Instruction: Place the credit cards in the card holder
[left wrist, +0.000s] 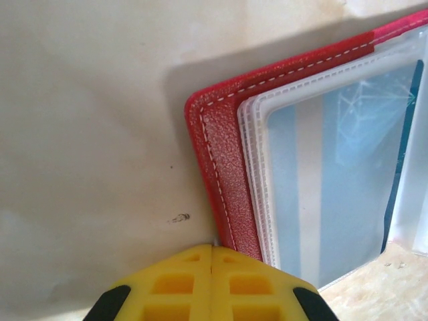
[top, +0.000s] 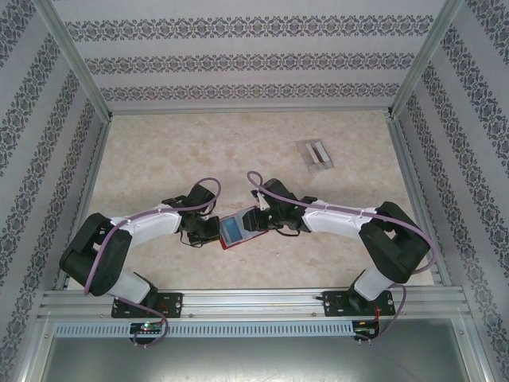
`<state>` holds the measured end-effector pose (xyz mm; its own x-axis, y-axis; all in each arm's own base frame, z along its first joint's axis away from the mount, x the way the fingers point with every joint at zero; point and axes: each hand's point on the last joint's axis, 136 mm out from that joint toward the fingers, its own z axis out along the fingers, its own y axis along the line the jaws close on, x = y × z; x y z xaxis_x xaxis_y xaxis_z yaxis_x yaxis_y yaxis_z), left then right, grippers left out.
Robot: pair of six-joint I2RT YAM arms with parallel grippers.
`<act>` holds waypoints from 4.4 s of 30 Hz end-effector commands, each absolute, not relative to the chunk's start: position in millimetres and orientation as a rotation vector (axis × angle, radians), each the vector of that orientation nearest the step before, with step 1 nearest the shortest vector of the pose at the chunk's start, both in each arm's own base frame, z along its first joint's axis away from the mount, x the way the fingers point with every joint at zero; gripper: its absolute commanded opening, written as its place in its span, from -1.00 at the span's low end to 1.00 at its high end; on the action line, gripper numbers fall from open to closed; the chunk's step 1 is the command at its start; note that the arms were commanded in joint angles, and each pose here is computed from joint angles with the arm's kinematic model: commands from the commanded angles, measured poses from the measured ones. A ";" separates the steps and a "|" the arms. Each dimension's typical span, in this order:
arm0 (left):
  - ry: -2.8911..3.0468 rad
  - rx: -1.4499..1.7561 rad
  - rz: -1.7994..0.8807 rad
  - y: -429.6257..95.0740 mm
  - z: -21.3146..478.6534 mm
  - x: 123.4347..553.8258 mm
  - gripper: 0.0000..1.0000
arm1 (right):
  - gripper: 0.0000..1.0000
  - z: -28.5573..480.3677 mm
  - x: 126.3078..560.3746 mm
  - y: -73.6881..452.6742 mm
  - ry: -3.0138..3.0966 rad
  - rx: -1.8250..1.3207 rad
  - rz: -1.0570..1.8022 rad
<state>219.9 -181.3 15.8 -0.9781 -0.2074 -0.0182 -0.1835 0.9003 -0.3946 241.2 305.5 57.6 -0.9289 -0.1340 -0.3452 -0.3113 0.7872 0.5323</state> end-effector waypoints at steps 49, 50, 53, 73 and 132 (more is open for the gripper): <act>2.954 -0.270 -0.550 -173.0 35.3 229.2 -1.00 | -0.07 25.5 239.0 289.4 2.754 -0.352 0.689; 2.955 -0.272 -0.550 -173.2 35.5 229.0 -1.00 | -0.07 22.0 239.5 288.4 2.761 -0.347 0.671; 2.946 -0.282 -0.568 -173.6 33.9 227.9 -1.00 | -0.06 13.5 241.6 285.2 2.780 -0.351 0.616; 2.933 -0.285 -0.615 -178.2 34.7 228.9 -1.00 | -0.46 65.2 227.3 377.9 2.640 -0.518 1.273; 2.929 -0.352 -0.725 -175.1 20.0 224.6 -0.88 | -0.16 23.8 224.7 342.4 2.908 -0.276 0.830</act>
